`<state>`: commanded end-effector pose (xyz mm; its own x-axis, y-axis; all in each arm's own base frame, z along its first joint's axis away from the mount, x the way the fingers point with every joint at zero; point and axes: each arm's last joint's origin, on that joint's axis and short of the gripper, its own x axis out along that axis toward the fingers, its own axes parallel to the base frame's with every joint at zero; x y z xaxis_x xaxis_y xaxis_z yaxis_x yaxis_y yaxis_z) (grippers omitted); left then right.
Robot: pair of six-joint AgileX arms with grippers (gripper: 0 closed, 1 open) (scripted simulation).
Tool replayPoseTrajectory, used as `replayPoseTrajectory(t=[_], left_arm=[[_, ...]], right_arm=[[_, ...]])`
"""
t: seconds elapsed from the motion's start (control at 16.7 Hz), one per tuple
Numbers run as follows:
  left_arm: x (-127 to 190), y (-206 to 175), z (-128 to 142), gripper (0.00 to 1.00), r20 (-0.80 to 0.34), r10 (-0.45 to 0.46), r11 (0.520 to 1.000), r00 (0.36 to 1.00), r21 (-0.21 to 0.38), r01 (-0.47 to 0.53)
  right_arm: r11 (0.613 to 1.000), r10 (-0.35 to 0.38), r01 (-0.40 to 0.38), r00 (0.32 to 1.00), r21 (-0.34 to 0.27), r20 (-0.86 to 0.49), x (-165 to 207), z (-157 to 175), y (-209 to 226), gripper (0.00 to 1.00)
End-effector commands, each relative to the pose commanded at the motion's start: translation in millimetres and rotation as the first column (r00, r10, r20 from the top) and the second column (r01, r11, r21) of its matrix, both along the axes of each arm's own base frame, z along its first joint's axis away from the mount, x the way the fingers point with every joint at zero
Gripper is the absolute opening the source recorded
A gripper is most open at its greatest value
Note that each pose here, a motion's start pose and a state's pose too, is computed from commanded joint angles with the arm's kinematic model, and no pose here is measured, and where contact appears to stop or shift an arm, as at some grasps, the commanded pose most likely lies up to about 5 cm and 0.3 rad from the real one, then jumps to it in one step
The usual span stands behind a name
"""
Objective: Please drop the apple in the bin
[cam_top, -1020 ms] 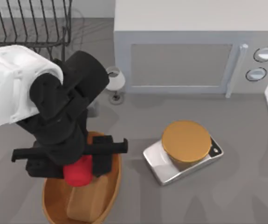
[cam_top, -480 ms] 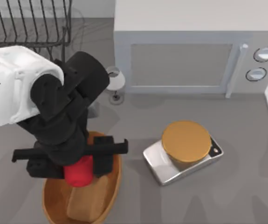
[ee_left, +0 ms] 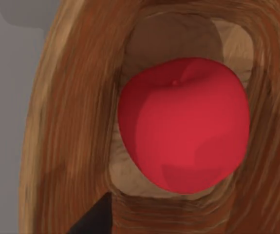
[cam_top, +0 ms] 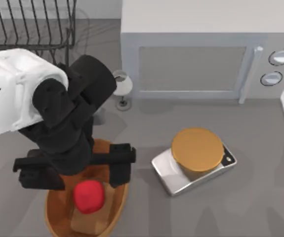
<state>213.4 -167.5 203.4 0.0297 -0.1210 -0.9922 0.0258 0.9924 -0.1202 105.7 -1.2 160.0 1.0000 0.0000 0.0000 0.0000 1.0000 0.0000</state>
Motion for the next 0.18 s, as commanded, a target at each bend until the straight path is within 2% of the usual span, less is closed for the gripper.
replayPoseTrajectory(t=[0.18], left_arm=[[0.0, 0.0, 0.0, 1.00, 0.000, 0.000, 1.000, 1.000, 0.000, 0.000]], right_arm=[[1.000, 0.000, 0.000, 1.000, 0.000, 0.000, 0.0, 0.0, 0.0, 1.00]])
